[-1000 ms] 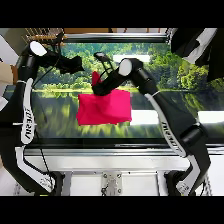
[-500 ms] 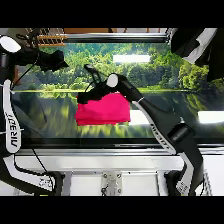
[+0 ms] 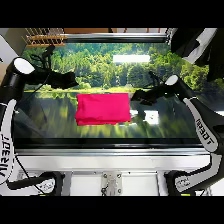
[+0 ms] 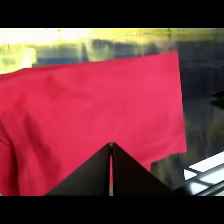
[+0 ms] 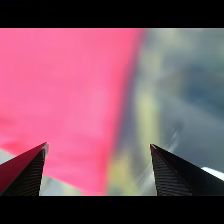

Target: Fold the clothes and pants, and hang the long-sleeved shirts on hangers.

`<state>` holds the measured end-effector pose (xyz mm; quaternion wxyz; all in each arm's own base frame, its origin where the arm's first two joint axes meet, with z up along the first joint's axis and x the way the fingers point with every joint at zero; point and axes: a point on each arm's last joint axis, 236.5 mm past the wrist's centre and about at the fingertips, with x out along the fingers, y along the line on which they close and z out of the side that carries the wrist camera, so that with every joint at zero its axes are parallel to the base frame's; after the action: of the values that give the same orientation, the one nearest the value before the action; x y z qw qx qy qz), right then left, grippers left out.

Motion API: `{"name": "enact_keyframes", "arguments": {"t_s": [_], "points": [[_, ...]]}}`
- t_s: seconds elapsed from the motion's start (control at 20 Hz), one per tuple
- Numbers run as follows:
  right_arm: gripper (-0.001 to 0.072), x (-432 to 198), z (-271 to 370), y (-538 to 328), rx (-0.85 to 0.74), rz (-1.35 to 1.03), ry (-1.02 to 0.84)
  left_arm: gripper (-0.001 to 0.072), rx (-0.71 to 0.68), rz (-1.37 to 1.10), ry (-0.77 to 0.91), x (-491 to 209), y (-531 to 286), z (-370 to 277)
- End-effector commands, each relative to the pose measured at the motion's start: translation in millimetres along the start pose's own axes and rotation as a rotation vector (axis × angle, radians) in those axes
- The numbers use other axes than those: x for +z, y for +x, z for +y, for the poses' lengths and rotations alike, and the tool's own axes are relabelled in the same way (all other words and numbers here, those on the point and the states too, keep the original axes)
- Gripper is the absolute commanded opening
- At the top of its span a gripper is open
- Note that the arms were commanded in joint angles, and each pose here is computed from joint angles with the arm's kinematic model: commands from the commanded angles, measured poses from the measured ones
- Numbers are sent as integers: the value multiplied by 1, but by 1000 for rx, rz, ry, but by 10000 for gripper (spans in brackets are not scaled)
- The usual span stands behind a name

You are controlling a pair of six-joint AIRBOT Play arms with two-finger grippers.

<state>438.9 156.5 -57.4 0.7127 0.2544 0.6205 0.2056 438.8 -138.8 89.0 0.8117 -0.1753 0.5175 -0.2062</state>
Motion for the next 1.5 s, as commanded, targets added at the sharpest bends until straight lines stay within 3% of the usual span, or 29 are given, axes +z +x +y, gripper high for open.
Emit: {"name": "enact_keyframes", "arguments": {"t_s": [0.0,0.2,0.5,0.55,0.6,0.7,0.85,1.1,1.25,1.45], "points": [[714,-11,-43,9,79,36,199,14,-14,10,41,-18,15,-18],[714,-18,3,55,205,77,161,13,-23,0,57,-17,18,-27],[695,-41,84,118,213,116,-16,13,-24,-1,56,-17,18,-27],[575,-40,93,124,211,98,-46,13,-24,-1,56,-17,18,-27],[356,-36,101,127,209,70,-103,13,-24,-1,56,-17,18,-27],[23,-28,112,124,219,40,-190,13,-24,0,56,-17,18,-27],[14,1,95,87,149,-37,-224,13,-24,3,55,-18,18,-27],[15,71,-48,-81,-270,-265,-146,13,-25,3,55,-18,18,-27],[15,69,-147,-198,-449,-400,60,13,-30,2,49,-18,18,-29],[14,17,-251,-314,-510,-585,439,13,-31,3,24,-18,18,-29]]}}
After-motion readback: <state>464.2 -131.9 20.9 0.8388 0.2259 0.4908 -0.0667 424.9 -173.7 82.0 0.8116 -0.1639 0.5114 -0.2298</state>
